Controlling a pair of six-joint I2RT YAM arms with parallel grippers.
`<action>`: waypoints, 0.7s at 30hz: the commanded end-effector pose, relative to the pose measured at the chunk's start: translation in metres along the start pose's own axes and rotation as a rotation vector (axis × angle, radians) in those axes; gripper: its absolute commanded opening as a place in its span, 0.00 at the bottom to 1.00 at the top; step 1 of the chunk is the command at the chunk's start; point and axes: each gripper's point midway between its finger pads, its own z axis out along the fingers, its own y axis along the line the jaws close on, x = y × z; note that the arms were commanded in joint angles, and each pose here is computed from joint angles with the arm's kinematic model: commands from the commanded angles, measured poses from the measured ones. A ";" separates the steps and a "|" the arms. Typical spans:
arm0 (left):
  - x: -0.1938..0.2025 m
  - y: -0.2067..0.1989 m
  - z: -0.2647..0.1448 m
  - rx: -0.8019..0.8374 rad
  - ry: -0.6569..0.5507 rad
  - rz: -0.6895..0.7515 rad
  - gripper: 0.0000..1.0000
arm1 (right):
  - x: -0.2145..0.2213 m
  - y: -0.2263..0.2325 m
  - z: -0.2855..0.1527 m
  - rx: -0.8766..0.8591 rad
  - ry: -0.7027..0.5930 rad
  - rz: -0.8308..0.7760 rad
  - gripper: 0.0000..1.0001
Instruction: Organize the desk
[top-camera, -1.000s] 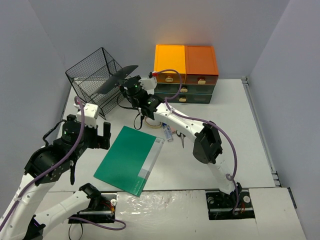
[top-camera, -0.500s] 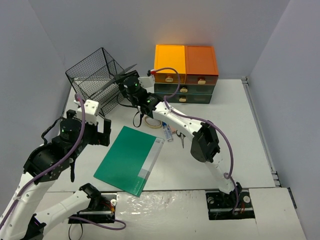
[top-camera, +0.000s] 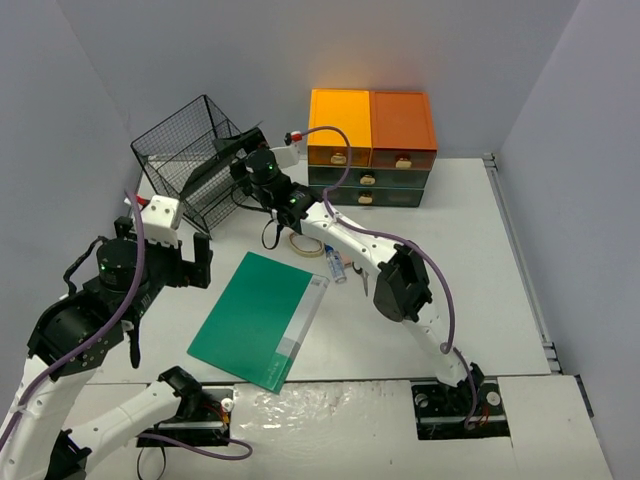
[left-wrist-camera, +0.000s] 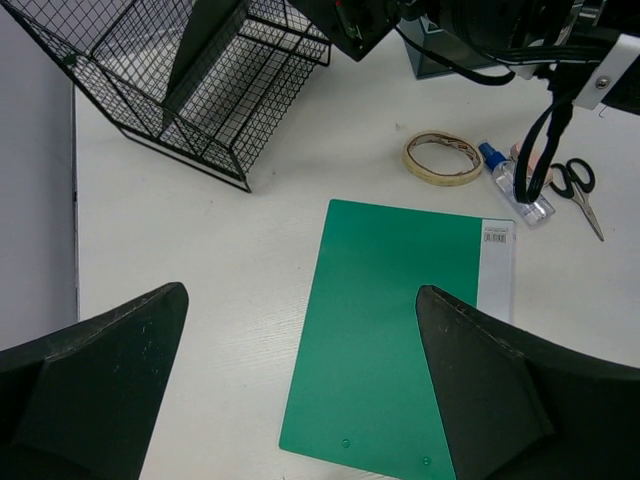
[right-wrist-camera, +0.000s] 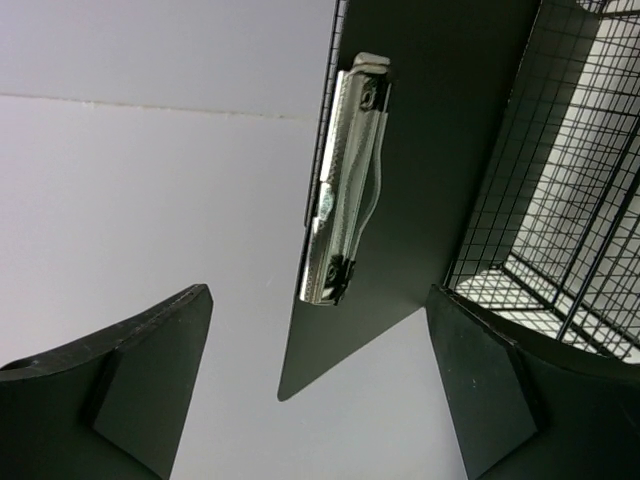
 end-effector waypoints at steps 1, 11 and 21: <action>-0.024 0.006 -0.012 -0.012 -0.076 -0.022 0.97 | -0.026 0.069 -0.015 -0.187 -0.036 -0.010 0.91; -0.036 0.007 -0.023 0.002 -0.110 -0.029 0.97 | -0.047 0.108 -0.044 -0.286 -0.026 -0.076 0.94; -0.058 -0.010 -0.043 0.131 -0.133 -0.053 0.97 | -0.091 0.113 -0.114 -0.155 -0.139 -0.270 0.90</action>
